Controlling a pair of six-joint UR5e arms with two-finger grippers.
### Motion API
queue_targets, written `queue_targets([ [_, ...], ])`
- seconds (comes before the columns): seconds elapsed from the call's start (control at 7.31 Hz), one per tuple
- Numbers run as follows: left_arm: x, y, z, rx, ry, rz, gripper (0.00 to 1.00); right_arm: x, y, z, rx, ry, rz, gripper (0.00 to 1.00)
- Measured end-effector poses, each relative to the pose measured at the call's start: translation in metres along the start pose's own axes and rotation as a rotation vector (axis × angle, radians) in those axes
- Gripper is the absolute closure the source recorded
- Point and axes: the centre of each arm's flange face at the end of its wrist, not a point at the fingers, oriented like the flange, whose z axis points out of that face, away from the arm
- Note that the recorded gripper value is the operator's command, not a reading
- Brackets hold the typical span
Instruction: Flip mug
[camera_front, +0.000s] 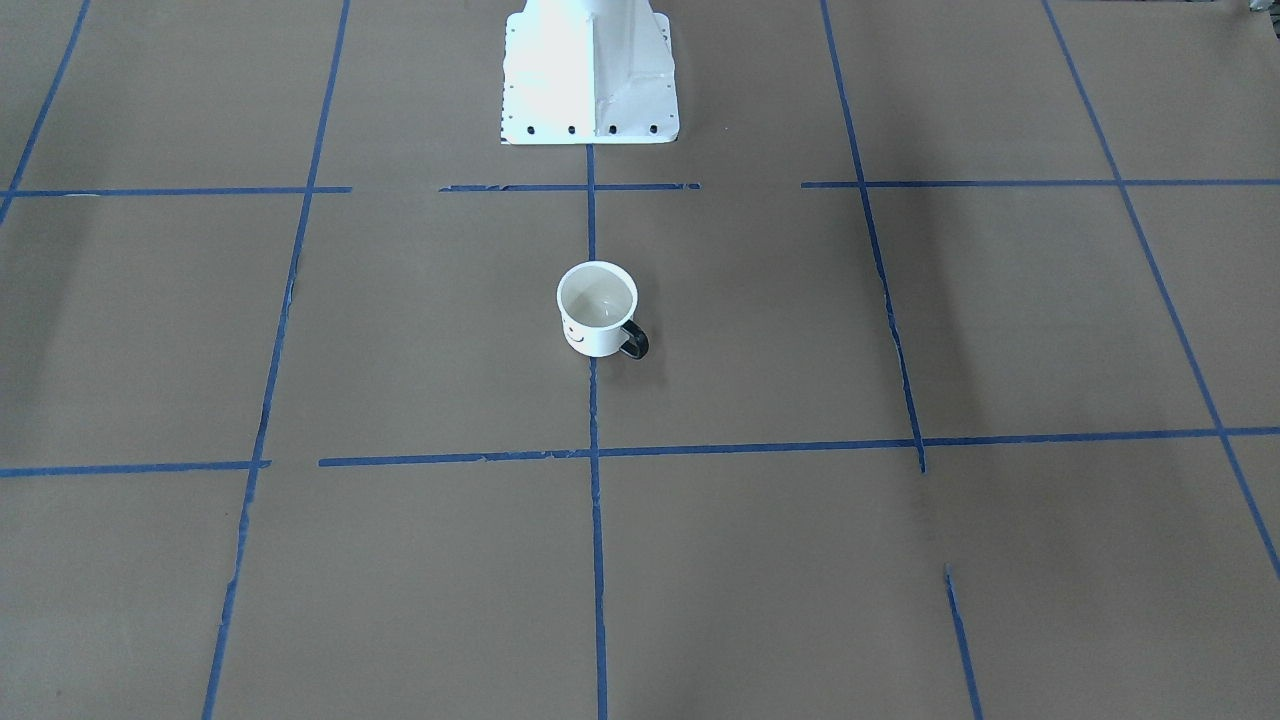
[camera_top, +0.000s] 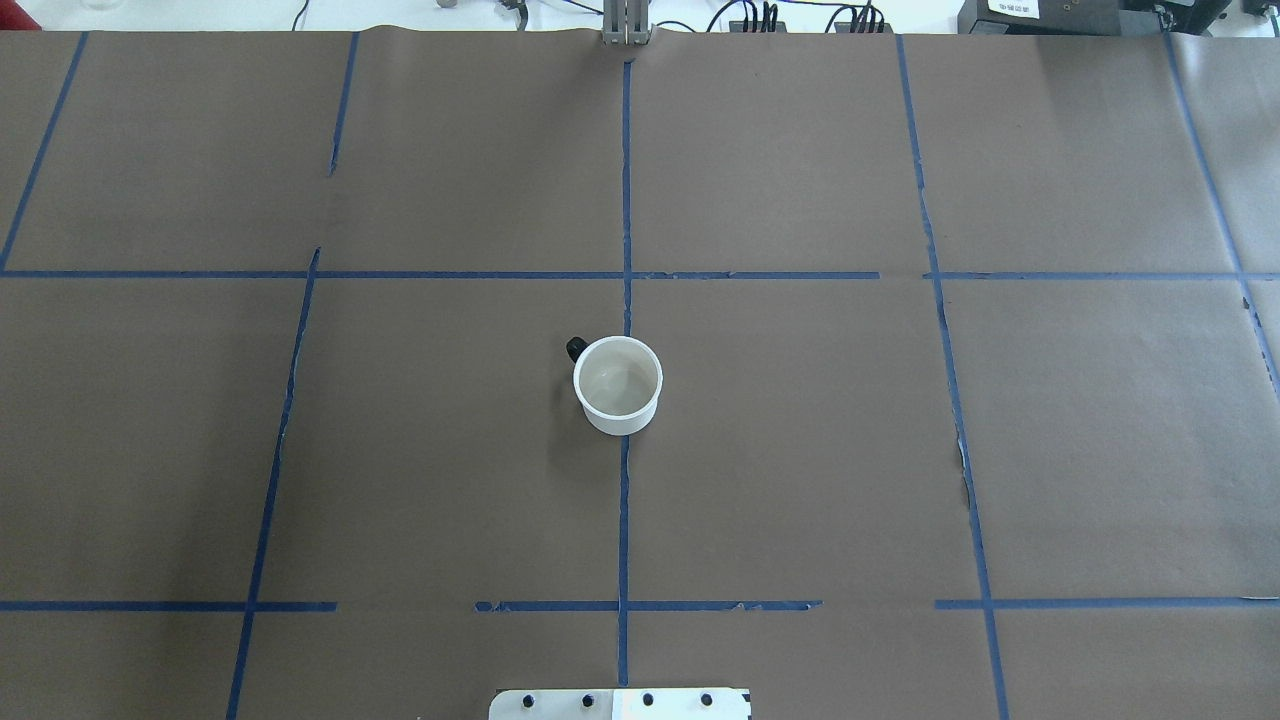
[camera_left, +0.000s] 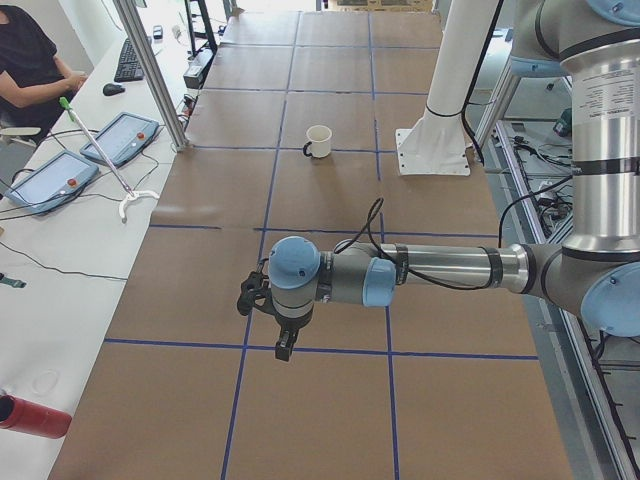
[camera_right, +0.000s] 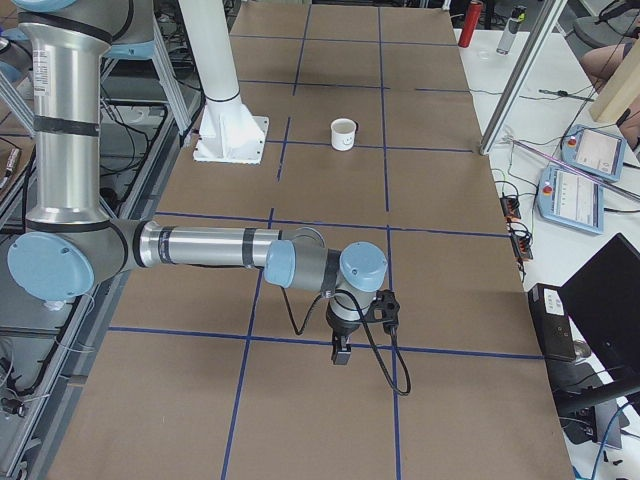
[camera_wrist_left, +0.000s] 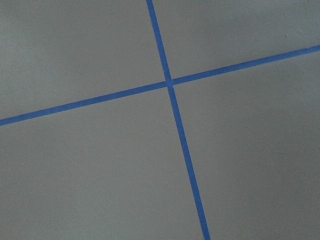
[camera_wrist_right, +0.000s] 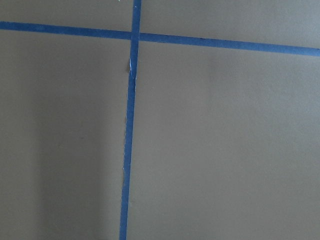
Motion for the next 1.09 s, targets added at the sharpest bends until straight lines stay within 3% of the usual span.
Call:
queue_targets([
  [1.09, -0.0101, -0.0059, -0.01, 0.022, -0.008, -0.018, 0.0, -0.0002, -0.0003, -0.0003, 0.001, 0.0, 0.0, 0.0],
])
